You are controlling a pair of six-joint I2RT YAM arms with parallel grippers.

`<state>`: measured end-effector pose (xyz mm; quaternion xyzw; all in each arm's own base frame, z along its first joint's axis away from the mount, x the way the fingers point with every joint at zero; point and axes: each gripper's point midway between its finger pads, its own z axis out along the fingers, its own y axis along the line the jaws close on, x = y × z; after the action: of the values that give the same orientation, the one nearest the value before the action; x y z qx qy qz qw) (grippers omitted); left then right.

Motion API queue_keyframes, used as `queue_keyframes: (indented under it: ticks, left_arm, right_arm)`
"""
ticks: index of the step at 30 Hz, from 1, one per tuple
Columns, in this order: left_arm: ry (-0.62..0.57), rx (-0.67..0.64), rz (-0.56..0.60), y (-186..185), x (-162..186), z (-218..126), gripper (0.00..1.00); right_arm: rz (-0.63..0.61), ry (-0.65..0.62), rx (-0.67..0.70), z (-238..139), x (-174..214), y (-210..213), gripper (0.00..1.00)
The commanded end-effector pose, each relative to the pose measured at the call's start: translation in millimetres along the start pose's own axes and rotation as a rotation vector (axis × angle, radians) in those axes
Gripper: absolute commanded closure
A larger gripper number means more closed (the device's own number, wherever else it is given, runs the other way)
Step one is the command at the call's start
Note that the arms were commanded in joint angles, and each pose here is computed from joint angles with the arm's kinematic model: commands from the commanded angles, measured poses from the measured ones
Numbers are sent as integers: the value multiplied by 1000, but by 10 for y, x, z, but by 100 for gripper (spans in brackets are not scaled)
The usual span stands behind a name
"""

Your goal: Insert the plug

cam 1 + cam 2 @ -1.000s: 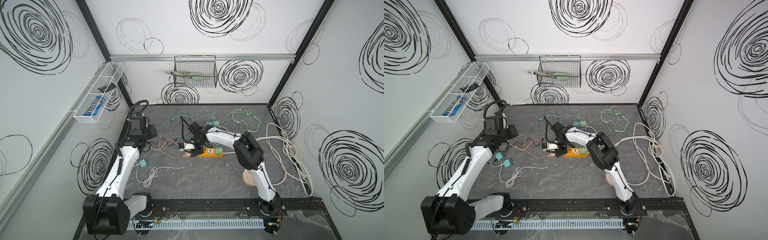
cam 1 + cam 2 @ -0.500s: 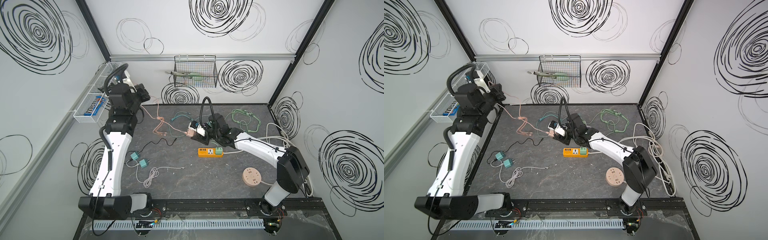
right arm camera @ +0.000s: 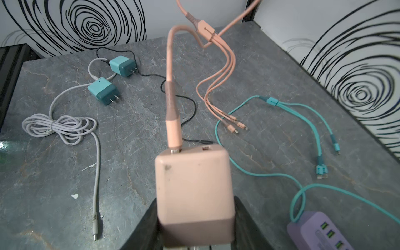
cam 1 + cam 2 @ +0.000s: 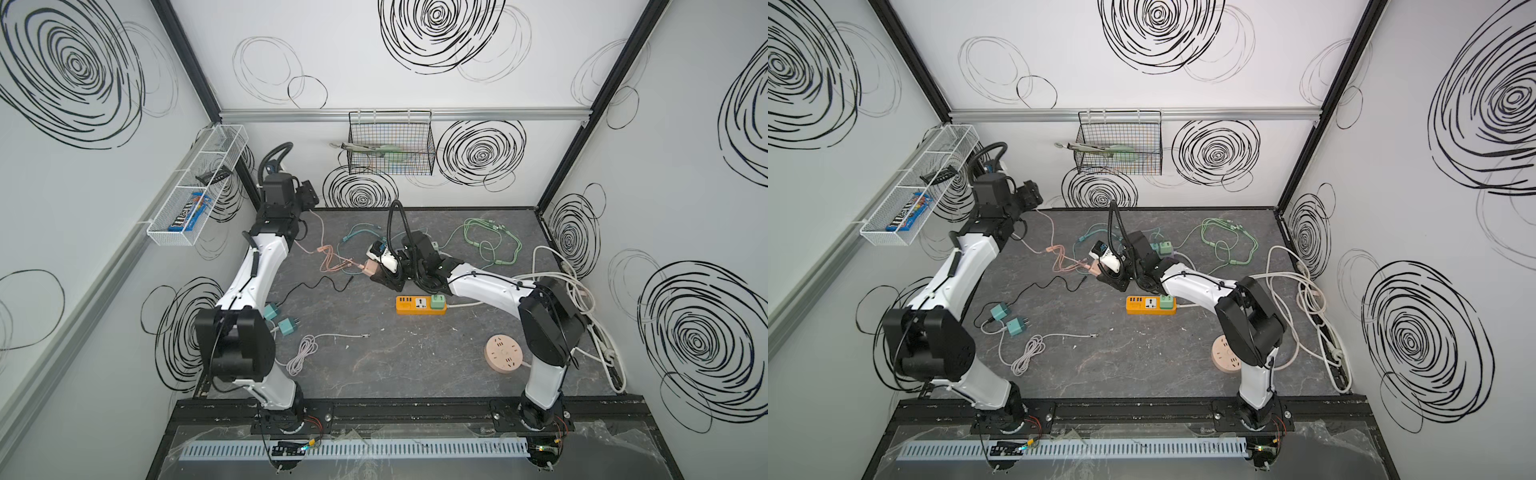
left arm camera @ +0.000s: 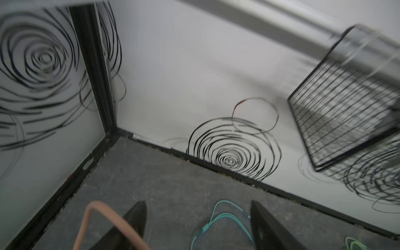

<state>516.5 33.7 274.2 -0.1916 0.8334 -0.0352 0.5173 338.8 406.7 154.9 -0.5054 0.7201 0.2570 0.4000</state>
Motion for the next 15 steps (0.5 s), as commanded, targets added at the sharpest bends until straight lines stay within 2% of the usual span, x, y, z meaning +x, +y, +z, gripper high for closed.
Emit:
queue_keyframes:
  ticks: [1, 4, 8, 15]
  left_arm:
    - [67, -49, 7, 113, 165, -232, 4]
    - [85, -53, 39, 103, 249, -432, 4]
    - [131, -123, 110, 240, 417, -618, 4]
    - [242, -29, 174, 230, 856, -828, 4]
  right_arm:
    - [44, 22, -6, -22, 31, 33, 75]
    - [50, 37, 0, -26, 99, 36, 75]
    - [74, 61, 28, -25, 170, -3, 74]
    - [85, 93, 64, -44, 271, -44, 74]
